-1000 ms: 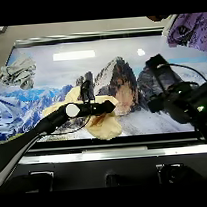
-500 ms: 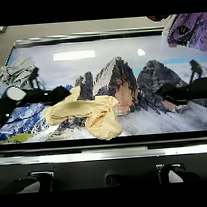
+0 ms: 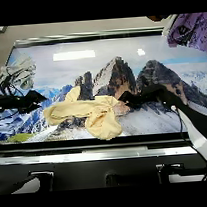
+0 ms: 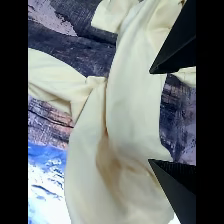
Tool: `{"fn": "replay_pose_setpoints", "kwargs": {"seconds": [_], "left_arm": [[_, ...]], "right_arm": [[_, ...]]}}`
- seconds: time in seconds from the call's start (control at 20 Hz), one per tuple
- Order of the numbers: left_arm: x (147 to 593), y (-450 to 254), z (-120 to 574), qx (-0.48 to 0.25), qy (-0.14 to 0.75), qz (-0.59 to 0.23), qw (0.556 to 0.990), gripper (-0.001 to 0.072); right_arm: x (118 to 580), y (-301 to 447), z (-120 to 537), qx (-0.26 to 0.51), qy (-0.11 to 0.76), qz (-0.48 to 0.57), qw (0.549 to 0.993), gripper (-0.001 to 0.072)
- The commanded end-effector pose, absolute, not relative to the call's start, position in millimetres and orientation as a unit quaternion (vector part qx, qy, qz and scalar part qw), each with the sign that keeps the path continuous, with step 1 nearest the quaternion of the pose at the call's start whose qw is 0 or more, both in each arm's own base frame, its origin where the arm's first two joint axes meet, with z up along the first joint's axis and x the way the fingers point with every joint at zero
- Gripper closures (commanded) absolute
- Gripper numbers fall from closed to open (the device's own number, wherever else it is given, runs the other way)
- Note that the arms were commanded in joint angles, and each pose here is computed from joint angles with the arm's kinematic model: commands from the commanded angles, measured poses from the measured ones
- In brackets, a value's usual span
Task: Fold the clothes and pants, and hang the long-sleeved shirts on hangers.
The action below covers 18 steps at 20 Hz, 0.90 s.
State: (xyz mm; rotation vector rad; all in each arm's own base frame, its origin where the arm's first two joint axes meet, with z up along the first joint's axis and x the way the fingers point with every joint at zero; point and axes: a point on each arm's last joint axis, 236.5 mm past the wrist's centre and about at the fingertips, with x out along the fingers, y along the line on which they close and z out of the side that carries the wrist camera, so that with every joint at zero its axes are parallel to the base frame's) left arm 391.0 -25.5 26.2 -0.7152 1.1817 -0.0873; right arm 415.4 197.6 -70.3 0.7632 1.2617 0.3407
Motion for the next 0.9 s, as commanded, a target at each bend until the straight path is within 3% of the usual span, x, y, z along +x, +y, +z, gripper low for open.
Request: {"fn": "replay_pose_setpoints", "kwargs": {"seconds": [0.0,0.25,0.3,0.35,0.5,0.55,0.75,0.85], "left_arm": [[384.9,-10.1,22.8,-0.329,0.552,-0.025,0.766,0.0101],[373.8,-2.9,15.1,-0.318,0.572,-0.010,0.756,0.0075],[372.8,1.6,13.6,-0.319,0.573,0.000,0.755,0.0007],[371.7,7.8,12.1,-0.316,0.573,0.008,0.756,-0.0010],[362.6,30.1,1.2,-0.333,0.571,0.036,0.749,-0.0010],[356.4,38.2,-7.5,-0.341,0.573,0.046,0.744,-0.0010],[336.5,49.2,-50.4,-0.359,0.576,0.072,0.731,-0.0010],[345.4,50.8,-61.7,-0.372,0.549,0.077,0.745,-0.0009]], "right_arm": [[426.8,224.7,-88.5,0.345,0.553,0.146,0.744,0.0135],[431.1,234.0,-91.1,0.345,0.542,0.142,0.753,0.0237],[429.3,235.4,-96.1,0.345,0.547,0.141,0.750,0.0294],[428.9,235.1,-101.1,0.345,0.550,0.138,0.748,0.0349],[431.6,232.1,-104.3,0.343,0.548,0.134,0.751,0.0568],[433.6,232.2,-102.3,0.333,0.544,0.141,0.757,0.0686],[440.0,235.1,-81.3,0.326,0.530,0.157,0.767,0.0685],[438.0,235.4,-70.3,0.316,0.526,0.167,0.772,0.0685]]}}
